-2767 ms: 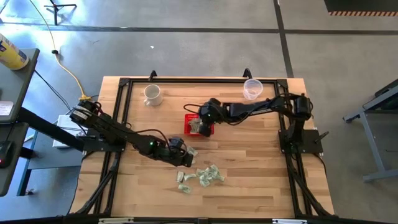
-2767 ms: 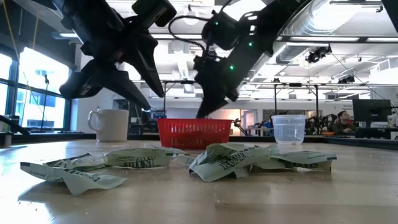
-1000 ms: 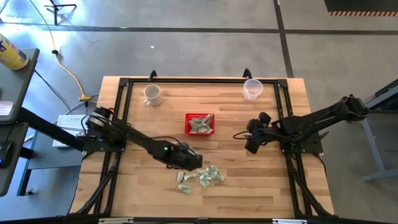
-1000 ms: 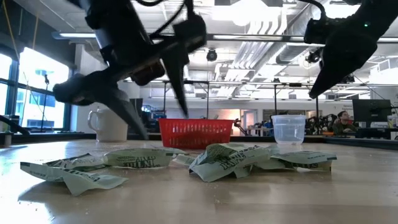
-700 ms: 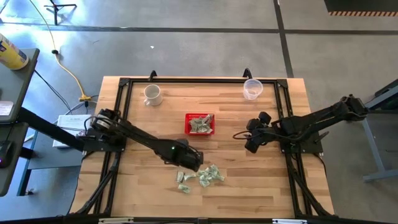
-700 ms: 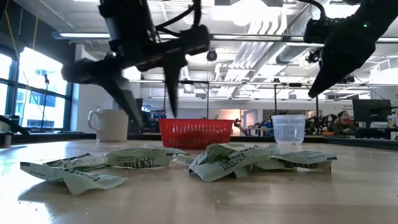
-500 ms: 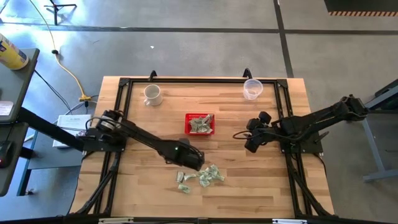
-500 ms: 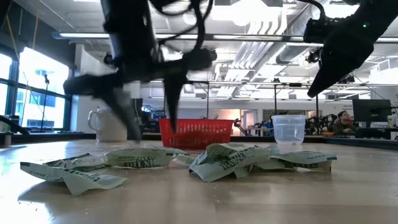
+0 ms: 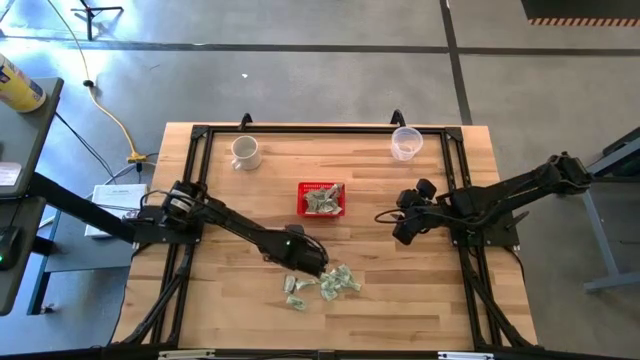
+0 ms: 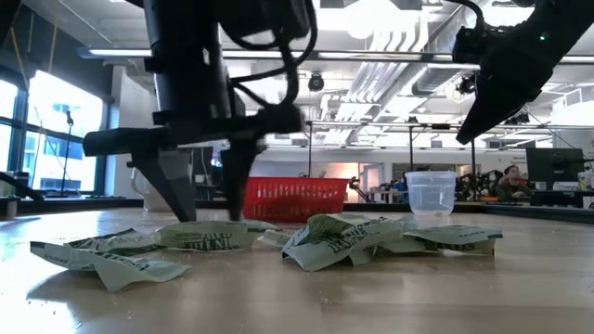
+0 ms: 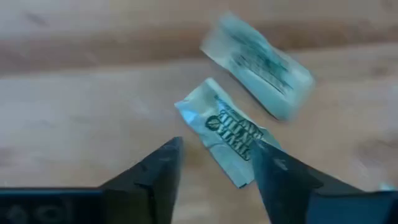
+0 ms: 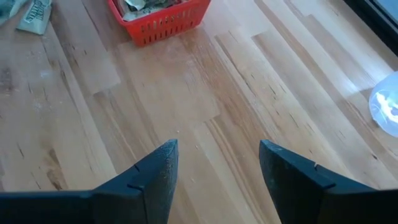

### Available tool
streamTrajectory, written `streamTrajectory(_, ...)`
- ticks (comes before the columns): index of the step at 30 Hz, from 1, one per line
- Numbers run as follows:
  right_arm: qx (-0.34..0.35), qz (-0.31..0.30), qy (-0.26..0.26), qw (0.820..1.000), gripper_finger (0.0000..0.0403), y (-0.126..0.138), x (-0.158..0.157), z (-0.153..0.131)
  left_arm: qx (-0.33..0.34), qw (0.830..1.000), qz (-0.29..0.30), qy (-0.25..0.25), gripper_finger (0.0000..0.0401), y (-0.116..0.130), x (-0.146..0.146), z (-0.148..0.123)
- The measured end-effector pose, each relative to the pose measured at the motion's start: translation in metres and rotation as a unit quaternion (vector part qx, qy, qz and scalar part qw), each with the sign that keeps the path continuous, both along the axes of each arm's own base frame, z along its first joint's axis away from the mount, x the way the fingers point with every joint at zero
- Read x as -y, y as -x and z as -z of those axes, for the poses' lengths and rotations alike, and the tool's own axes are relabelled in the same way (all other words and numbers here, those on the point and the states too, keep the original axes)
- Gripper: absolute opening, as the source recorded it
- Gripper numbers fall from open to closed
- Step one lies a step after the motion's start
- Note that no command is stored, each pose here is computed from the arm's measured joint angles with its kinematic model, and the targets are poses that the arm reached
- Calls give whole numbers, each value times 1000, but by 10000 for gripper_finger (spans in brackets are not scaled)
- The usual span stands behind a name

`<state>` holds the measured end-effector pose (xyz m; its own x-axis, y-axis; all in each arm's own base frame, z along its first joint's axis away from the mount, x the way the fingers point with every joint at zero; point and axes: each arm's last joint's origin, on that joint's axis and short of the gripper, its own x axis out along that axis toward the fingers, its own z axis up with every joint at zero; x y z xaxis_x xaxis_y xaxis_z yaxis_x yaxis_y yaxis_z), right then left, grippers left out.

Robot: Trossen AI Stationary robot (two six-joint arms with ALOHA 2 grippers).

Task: Pick and place items into bin
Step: Put the stevia packet into the red bin

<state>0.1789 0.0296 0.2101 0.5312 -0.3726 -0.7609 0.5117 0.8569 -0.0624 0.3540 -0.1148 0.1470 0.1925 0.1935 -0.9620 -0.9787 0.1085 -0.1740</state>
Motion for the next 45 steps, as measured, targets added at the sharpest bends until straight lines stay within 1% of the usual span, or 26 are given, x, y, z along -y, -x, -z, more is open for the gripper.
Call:
streamTrajectory(3, 1, 4, 2, 1000, 216, 0, 1, 0, -32, 999, 4, -30, 180, 5, -7, 1)
streamTrajectory(5, 1, 8, 1, 1000, 216, 0, 3, 0, -50, 998, 17, -44, 148, 7, -13, 1)
streamTrajectory(8, 2, 17, 1, 1000, 216, -1, 6, 0, -65, 995, 49, -52, 91, 5, -22, 1)
streamTrajectory(11, 3, 24, -1, 1000, 216, -2, 9, 0, -74, 993, 78, -47, 31, 2, -30, 0)
streamTrajectory(12, 3, 26, -2, 1000, 216, -2, 9, 0, -76, 992, 86, -46, 22, 0, -32, -1)
streamTrajectory(15, 3, 29, -3, 1000, 216, -2, 10, 0, -72, 992, 98, -46, 26, -5, -36, -4)
streamTrajectory(18, 3, 29, -3, 1000, 216, -2, 10, 0, -67, 990, 117, -47, 34, -13, -36, -18)
streamTrajectory(21, 3, 28, -3, 1000, 216, -2, 10, 0, -63, 985, 147, -57, 22, -21, -33, -45)
streamTrajectory(24, 3, 29, -1, 1000, 216, -2, 10, 0, -59, 980, 166, -95, 22, -28, -33, -77)
streamTrajectory(26, 4, 31, 2, 1000, 216, -2, 11, 0, -66, 976, 168, -121, 22, -29, -38, -94)
streamTrajectory(28, 2, 27, 6, 1000, 216, -2, 11, 0, -79, 975, 163, -127, 27, -28, -45, -103)
streamTrajectory(30, 1, 25, 7, 1000, 216, -2, 11, 0, -98, 976, 155, -114, 38, -25, -50, -103)
streamTrajectory(31, 1, 26, 9, 1000, 216, -2, 11, 0, -101, 979, 146, -100, 50, -24, -51, -100)
streamTrajectory(35, 2, 29, 16, 999, 216, -2, 11, -1, -91, 991, 94, -34, 117, -23, -49, -77)
streamTrajectory(38, 3, 31, 19, 999, 216, -2, 11, -1, -78, 996, 45, -3, 174, -21, -48, -59)
streamTrajectory(40, 3, 31, 19, 999, 216, -2, 11, -1, -79, 997, 15, 3, 210, -18, -49, -50)
streamTrajectory(42, 1, 28, 21, 999, 216, -2, 11, -1, -85, 996, -3, 4, 240, -15, -49, -44)
streamTrajectory(45, -1, 23, 25, 999, 216, -2, 11, -1, -96, 995, -17, 2, 269, -11, -50, -37)
